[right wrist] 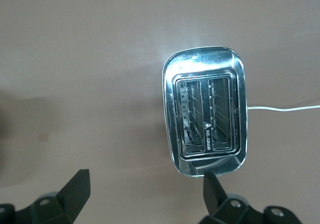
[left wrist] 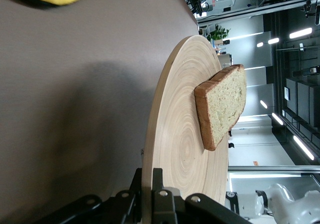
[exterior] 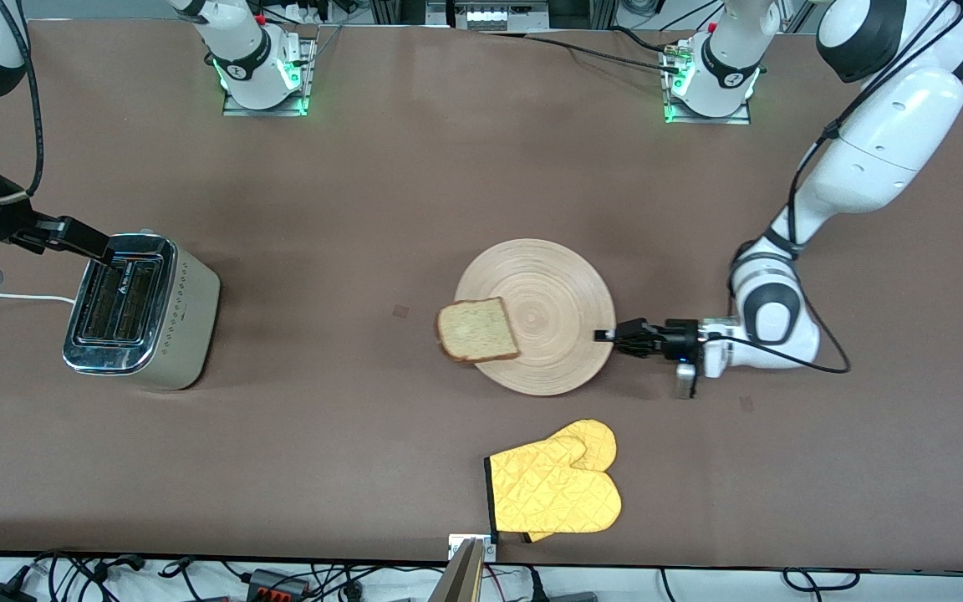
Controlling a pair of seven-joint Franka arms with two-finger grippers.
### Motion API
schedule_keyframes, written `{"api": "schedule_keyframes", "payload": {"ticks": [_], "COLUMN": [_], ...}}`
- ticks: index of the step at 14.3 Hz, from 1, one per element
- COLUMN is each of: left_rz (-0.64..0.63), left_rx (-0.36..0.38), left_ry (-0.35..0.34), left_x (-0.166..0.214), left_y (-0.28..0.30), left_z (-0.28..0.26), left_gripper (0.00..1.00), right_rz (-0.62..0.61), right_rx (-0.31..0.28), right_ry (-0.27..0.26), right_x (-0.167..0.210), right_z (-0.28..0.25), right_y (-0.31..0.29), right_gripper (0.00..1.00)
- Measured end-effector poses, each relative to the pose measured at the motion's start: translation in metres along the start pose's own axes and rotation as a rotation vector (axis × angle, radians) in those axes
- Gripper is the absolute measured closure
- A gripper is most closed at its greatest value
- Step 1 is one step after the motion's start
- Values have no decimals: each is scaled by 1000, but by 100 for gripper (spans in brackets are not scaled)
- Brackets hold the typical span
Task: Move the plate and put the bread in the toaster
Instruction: 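Grip the plate rim with the left gripper and slide it toward the toaster, then release the plate with the left gripper while the right gripper reaches the bread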
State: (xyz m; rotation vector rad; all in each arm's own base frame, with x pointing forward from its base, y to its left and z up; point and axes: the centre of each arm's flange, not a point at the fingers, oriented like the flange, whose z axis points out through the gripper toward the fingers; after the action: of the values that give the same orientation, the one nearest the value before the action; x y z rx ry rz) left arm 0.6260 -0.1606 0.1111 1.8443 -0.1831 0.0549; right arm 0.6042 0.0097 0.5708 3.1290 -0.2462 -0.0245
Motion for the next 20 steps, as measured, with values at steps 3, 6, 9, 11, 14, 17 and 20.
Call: {"api": "schedule_keyframes", "payload": {"ticks": [3,6,9,11,14,17,20], "left_rz": [2,9,-7,4,15,13,13], "left_rx": [14,66,84,111,118,112,110], "left_ry": [3,-19,-32,-15,16,16,21], "left_x": [-10,-24,-47,-61,-76,-80,-79], "left_y": [19,32,50,57,61,60,59], "left_z": [49,100,162,191,215,219,217], "left_gripper": [91,91,91,91,91,86,72], "right_rz": [0,0,0,0,-1,-16,-61], "right_rx": [0,1,1,-1,-7,17,84], "right_ry": [0,1,-1,-12,-45,-89,-119], "right_x": [0,0,0,2,3,-2,-10], "right_z": [0,0,0,6,16,22,26], "right_y": [0,0,0,0,-1,-14,-54], "right_gripper": [0,0,0,0,0,0,0]}}
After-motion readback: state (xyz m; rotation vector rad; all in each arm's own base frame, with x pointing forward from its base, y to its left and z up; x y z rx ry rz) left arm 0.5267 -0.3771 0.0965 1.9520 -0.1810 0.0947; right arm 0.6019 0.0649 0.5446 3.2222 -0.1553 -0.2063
